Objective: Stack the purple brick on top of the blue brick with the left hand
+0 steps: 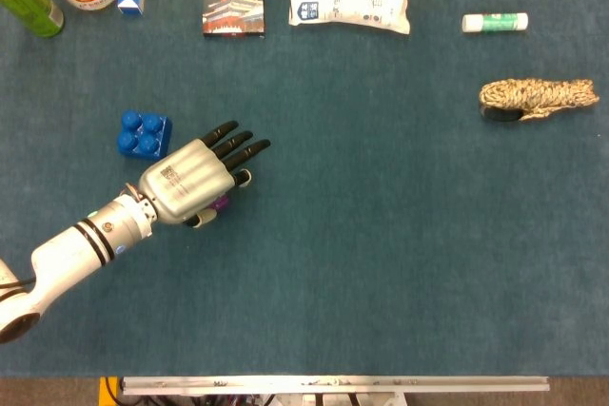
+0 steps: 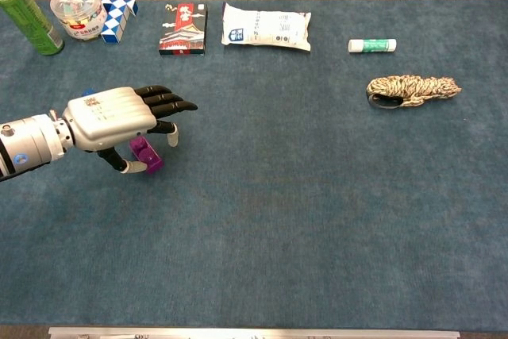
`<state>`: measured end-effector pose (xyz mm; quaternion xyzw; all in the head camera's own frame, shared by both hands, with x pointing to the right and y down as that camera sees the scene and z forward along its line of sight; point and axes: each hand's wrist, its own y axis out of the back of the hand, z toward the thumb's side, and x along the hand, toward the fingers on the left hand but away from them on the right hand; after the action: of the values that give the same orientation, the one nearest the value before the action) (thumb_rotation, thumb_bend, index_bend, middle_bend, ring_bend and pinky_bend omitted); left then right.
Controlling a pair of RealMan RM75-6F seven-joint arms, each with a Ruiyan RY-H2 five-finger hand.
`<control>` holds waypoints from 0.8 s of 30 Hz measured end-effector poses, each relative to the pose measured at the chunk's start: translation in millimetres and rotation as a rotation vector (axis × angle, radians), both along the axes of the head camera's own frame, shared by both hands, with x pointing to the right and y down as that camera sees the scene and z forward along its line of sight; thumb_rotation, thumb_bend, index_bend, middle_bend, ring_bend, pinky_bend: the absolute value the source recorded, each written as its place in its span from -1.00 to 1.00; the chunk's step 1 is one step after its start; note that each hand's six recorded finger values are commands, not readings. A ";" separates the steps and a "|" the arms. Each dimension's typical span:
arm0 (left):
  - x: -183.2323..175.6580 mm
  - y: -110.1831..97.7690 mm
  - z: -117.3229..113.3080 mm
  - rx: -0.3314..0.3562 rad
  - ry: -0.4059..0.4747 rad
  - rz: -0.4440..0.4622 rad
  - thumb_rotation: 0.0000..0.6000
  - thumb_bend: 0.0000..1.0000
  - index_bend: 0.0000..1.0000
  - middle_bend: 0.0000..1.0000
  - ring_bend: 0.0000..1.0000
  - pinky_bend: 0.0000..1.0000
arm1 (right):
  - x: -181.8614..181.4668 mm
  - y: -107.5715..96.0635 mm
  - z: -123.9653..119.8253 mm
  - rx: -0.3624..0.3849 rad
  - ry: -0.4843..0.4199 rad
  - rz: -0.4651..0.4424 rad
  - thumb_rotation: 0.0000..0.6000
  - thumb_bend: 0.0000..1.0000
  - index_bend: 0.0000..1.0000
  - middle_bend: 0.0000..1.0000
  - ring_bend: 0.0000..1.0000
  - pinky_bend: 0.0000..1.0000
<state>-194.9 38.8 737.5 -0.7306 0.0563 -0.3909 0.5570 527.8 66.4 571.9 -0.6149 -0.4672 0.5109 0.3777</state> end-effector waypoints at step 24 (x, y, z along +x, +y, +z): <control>-11.4 0.1 21.5 -0.018 -0.073 -0.026 1.00 -0.49 -0.33 -1.00 -1.00 -0.91 | -3.0 0.0 4.4 -0.018 0.008 -0.008 1.00 -0.03 -0.51 -0.46 -0.84 -0.58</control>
<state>-206.2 38.9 759.0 -0.7201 0.0417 -0.4250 0.5469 524.8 66.5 576.3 -0.6181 -0.4585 0.5160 0.3762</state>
